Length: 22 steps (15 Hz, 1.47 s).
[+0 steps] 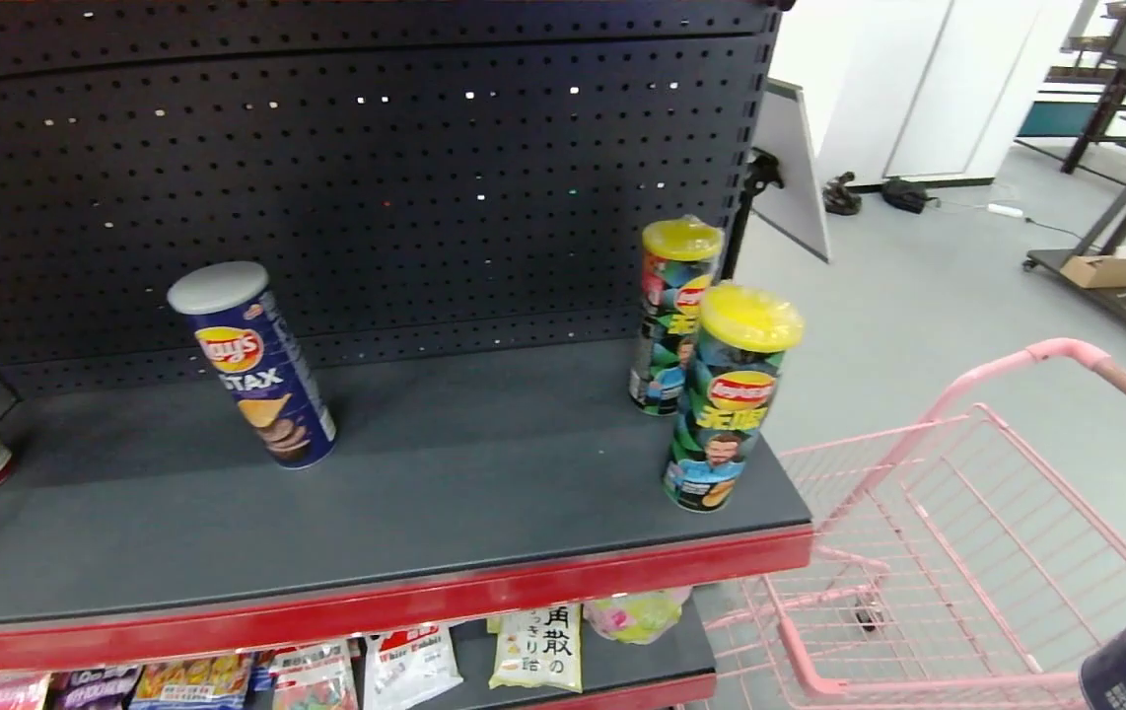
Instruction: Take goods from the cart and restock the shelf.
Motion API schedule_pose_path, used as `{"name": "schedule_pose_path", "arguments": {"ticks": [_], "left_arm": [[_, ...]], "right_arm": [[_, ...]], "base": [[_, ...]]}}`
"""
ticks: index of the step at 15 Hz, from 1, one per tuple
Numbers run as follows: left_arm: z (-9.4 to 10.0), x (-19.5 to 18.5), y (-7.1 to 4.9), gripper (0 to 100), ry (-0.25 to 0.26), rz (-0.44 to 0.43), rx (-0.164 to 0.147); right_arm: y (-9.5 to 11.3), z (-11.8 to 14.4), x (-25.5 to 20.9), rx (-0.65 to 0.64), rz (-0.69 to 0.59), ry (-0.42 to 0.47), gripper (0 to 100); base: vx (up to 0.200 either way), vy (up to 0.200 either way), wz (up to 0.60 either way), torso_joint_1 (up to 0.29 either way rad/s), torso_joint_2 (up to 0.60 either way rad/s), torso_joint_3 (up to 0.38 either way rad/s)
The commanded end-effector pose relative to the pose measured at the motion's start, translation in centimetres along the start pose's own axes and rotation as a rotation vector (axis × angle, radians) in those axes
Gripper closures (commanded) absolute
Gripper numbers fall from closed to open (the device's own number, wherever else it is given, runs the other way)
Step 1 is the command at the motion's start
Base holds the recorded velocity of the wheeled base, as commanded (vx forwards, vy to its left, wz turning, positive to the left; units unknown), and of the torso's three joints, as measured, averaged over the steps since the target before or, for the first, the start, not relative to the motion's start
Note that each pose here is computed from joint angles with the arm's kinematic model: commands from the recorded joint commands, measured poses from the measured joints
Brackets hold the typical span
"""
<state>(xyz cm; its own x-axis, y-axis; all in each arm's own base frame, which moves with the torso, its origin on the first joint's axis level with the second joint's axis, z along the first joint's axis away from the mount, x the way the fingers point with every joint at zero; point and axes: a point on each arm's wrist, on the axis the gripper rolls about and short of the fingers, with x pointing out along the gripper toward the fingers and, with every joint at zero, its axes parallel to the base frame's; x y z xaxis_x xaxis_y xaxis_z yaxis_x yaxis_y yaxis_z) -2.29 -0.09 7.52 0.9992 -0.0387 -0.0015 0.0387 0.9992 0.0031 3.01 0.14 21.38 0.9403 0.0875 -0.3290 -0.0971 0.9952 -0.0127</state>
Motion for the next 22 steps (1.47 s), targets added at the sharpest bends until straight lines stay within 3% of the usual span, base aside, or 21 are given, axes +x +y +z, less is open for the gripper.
{"name": "schedule_pose_path", "arguments": {"ticks": [1, 5, 8, 17, 22], "left_arm": [[0.0, 0.0, 0.0, 0, 0.002, -0.001, 0.000], [0.0, 0.0, 0.0, 0, 0.002, 0.000, 0.000], [0.0, 0.0, 0.0, 0, 0.002, 0.000, 0.000], [0.0, 0.0, 0.0, 0, 0.002, 0.000, 0.000], [0.0, 0.0, 0.0, 0, 0.002, 0.000, 0.001]], "right_arm": [[0.0, -0.5, 0.0, -0.007, 0.000, -0.001, 100], [0.3, -2.9, -0.4, -0.028, -0.002, -0.076, 100], [0.5, -4.7, -1.0, -0.041, 0.004, -0.147, 100], [0.5, -5.1, -1.2, -0.048, 0.031, -0.159, 100], [0.8, -6.1, -1.9, -0.065, 0.107, -0.201, 100]], "base": [[0.000, 0.000, 0.60, 0.007, 0.00, 0.007], [0.000, 0.000, 0.00, 0.000, 0.00, 0.000], [0.000, 0.200, 0.00, 0.002, 0.00, -0.001], [0.000, 0.200, 0.00, 0.001, 0.00, 0.001], [0.000, 0.000, 0.00, 0.000, 0.00, 0.000]]}}
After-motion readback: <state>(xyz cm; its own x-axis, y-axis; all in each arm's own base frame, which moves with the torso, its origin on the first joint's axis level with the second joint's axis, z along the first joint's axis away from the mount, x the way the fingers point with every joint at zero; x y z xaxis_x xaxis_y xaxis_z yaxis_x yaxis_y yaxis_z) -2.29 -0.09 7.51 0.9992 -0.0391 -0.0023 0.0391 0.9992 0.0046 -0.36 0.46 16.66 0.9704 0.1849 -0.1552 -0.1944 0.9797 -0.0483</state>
